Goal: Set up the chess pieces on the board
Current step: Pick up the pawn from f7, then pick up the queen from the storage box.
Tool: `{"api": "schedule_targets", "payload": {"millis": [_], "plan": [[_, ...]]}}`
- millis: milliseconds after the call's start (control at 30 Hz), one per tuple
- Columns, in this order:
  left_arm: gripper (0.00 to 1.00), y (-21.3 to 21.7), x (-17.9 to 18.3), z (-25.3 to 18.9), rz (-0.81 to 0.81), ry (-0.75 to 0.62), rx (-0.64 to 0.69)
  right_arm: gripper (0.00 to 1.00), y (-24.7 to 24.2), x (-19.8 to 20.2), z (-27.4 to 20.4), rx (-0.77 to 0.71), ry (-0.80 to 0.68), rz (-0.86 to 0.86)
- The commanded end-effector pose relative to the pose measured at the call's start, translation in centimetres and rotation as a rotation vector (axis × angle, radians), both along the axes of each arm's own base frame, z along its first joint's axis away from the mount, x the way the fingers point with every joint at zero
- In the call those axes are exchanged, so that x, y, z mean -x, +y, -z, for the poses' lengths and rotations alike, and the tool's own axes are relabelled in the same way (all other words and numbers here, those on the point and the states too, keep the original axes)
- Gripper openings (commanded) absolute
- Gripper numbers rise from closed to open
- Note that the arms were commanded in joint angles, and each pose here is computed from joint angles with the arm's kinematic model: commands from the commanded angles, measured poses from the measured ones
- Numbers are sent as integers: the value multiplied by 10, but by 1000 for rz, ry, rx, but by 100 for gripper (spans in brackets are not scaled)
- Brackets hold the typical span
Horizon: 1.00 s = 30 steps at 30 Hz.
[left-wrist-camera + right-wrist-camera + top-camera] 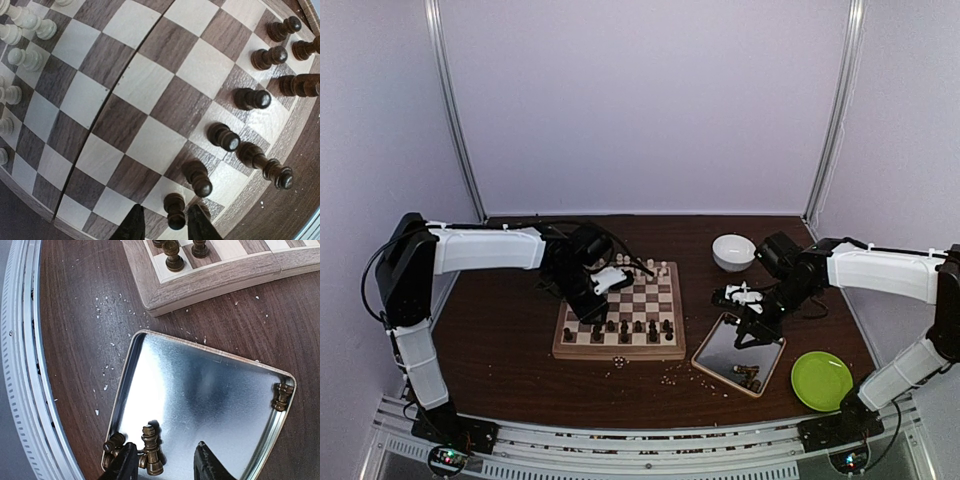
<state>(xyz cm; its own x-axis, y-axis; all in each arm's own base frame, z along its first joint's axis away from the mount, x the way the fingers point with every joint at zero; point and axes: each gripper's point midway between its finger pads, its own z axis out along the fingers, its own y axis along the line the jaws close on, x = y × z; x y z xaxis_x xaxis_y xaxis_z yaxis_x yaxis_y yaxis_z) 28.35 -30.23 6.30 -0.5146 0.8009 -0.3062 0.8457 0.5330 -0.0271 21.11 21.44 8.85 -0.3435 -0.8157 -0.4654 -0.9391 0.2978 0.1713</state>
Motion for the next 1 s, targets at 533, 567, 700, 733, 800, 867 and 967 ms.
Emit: {"api": "schedule_targets", "payload": {"millis": [533, 567, 700, 733, 800, 867, 967], "plan": [[37, -88, 25, -184, 114, -455, 496, 34, -60, 29, 10, 208, -64, -18], [37, -97, 29, -187, 122, -454, 534, 34, -61, 32, 15, 220, -56, -25], [37, -118, 40, -185, 112, -400, 637, 34, -58, 37, 27, 251, -44, -46], [37, -121, 41, -181, 107, -381, 647, 34, -57, 38, 29, 250, -37, -49], [37, -126, 43, -177, 103, -360, 657, 34, -53, 36, 32, 252, -24, -43], [37, -129, 45, -174, 98, -345, 663, 34, -49, 35, 35, 254, -14, -45], [37, -133, 48, -172, 104, -337, 667, 34, -44, 30, 36, 253, -9, -39]]}}
